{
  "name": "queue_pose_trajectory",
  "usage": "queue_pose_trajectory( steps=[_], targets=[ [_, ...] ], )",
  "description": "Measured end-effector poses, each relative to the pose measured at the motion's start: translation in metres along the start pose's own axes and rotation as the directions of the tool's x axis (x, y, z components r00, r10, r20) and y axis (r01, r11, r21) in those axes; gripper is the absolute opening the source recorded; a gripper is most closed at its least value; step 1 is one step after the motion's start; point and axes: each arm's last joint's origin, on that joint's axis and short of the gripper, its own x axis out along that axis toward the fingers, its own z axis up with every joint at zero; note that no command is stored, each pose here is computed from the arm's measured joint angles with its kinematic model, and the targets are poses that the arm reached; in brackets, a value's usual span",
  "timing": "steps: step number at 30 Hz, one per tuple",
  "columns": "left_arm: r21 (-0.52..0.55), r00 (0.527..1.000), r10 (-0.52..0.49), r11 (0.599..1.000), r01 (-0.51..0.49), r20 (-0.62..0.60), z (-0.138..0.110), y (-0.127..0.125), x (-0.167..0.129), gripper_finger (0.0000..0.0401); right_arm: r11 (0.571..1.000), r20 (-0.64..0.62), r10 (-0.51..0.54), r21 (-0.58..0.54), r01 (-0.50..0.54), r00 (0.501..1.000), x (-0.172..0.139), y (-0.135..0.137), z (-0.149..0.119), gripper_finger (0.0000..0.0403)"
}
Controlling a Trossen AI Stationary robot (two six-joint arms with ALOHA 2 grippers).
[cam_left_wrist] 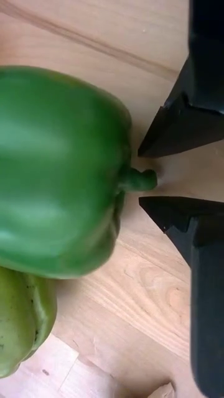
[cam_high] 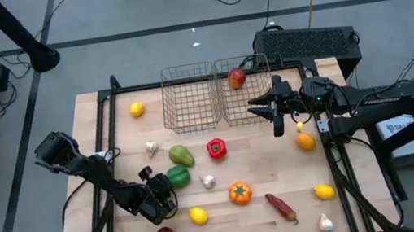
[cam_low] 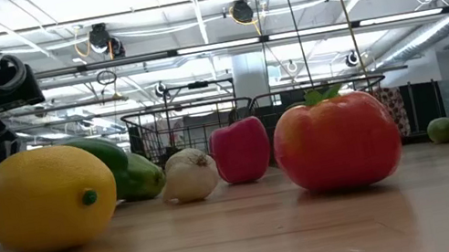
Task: Sort produce into baskets
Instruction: Put the green bell pepper into the left mesh basket
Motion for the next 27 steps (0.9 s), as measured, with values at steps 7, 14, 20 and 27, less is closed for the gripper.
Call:
queue_pose_trajectory(
  steps=[7,14,20,27],
  targets=[
    [-0.001,1.0,-0.001,1.0,0.001,0.001,0.0,0.0,0.0,0.0081,1.0,0.0,0.0,0.0,0.0,1.0,0.0,0.0,0.0,0.0116],
    [-0.012,1.0,-0.019,1.0,0.019,0.014,0.004,0.001,-0.005,0.0078,1.0,0.0,0.0,-0.008,0.0,1.0,0.0,0.0,0.0,0.0116],
    [-0.018,0.999,-0.025,0.999,0.026,0.032,0.011,0.006,-0.012,0.0071,1.0,0.0,0.0,-0.008,0.0,1.0,0.0,0.0,0.0,0.0116],
    [-0.018,0.999,-0.038,0.999,0.039,0.018,0.019,0.01,-0.01,0.0029,1.0,0.001,0.0,-0.008,0.0,1.0,0.0,0.0,0.0,0.0116]
  ],
)
